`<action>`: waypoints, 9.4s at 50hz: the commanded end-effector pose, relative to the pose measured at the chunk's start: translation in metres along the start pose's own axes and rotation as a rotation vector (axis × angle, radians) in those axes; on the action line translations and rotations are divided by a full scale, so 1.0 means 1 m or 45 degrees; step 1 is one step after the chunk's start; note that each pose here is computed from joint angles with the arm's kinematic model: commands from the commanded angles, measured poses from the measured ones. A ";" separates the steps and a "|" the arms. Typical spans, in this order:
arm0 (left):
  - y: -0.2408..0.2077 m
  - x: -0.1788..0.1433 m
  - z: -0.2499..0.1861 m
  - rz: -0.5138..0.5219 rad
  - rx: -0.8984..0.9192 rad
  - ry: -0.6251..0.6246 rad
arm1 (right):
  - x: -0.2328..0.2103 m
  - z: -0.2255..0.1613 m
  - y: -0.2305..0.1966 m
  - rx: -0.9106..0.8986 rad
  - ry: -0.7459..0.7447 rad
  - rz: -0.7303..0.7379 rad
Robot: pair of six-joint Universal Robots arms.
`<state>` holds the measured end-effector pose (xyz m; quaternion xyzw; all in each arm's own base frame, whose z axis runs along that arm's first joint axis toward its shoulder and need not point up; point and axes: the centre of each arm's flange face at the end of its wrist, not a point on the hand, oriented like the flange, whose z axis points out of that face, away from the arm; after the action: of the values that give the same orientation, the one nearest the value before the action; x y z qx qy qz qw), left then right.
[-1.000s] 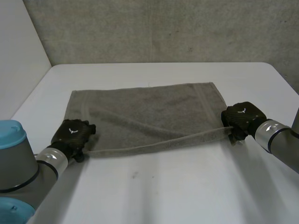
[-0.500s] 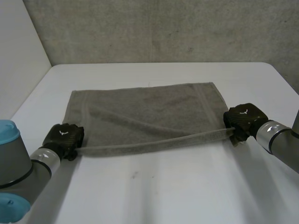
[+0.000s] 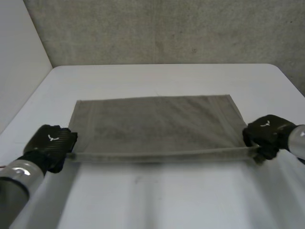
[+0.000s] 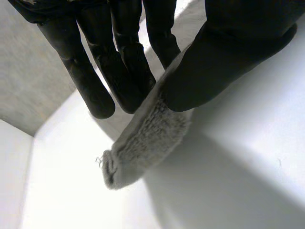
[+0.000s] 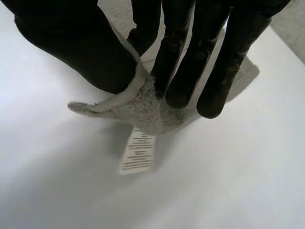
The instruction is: Fold the towel.
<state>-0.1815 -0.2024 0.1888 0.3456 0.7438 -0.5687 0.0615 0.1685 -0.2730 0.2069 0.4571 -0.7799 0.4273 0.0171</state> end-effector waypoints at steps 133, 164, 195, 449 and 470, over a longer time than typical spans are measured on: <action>-0.019 -0.009 0.008 -0.078 -0.044 0.093 | 0.028 -0.032 0.004 -0.170 -0.096 -0.076; -0.035 -0.027 0.204 -0.014 0.196 0.163 | 0.083 0.145 -0.022 0.284 0.373 0.063; -0.063 -0.006 0.224 -0.063 0.203 0.099 | 0.112 0.125 -0.061 0.461 0.615 0.165; -0.185 -0.036 0.005 -0.869 0.570 -0.123 | 0.011 -0.053 -0.150 0.957 0.322 0.608; -0.171 -0.045 -0.023 -0.839 0.427 -0.007 | 0.025 -0.065 -0.129 0.798 0.555 0.542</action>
<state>-0.2371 -0.2274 0.3651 0.0815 0.7061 -0.6796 -0.1815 0.2201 -0.2751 0.3460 0.1575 -0.6664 0.7274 -0.0450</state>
